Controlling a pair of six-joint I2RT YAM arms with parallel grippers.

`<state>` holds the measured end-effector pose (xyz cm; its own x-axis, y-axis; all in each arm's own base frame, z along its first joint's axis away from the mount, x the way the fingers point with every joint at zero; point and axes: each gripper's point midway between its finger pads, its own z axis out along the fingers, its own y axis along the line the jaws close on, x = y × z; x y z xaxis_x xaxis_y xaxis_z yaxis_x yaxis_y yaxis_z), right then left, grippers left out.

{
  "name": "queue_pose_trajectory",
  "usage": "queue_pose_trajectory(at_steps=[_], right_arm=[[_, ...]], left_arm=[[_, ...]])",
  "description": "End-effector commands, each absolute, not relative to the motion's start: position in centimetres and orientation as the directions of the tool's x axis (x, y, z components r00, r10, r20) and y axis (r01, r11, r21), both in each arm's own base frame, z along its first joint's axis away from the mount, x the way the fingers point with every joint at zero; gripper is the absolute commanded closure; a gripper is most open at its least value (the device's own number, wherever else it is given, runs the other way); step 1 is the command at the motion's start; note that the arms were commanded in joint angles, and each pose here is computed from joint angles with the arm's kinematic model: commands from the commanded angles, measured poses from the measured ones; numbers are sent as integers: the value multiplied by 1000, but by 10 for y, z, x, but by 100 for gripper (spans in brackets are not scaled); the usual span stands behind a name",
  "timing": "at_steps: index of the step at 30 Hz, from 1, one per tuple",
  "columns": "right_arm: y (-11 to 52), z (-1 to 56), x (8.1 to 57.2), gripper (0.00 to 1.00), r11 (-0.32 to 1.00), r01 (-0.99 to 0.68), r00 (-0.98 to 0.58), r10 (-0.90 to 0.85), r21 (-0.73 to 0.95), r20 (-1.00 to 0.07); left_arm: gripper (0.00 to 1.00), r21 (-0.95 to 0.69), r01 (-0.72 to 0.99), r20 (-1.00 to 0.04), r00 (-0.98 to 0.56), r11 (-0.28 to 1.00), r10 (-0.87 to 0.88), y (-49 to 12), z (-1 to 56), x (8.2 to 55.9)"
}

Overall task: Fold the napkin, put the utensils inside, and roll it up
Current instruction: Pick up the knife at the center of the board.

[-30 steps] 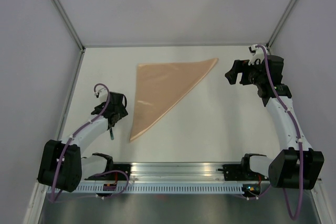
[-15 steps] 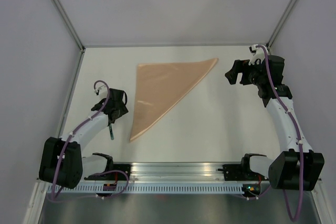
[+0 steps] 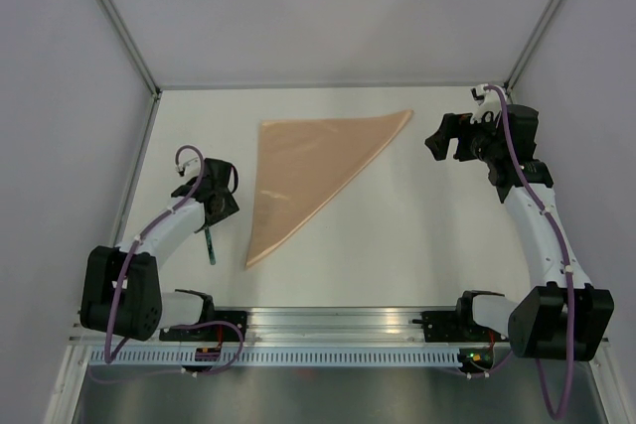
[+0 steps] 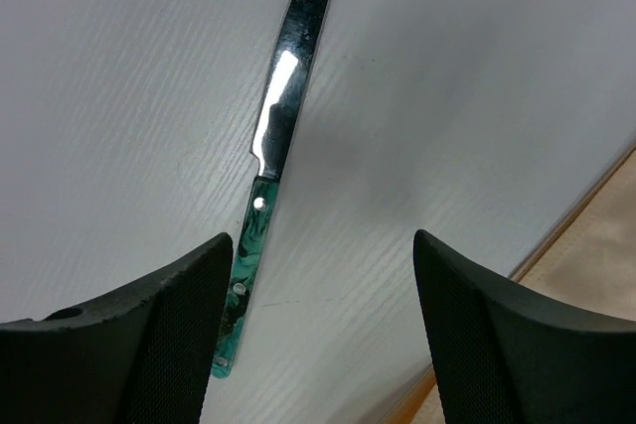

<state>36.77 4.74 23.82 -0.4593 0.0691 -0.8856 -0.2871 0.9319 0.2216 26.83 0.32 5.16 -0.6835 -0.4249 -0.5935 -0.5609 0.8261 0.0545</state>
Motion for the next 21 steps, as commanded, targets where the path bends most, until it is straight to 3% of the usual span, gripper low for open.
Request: queue_pose_trajectory(at_steps=[1, 21], right_arm=[[51, 242, 367, 2, 924, -300, -452, 81, 237, -888], [52, 239, 368, 2, 922, -304, -461, 79, 241, -884]], left_arm=[[22, 60, -533, -568, -713, 844, -410, 5, 59, 271], [33, 67, -536, -418, -781, 842, -464, 16, 24, 269]])
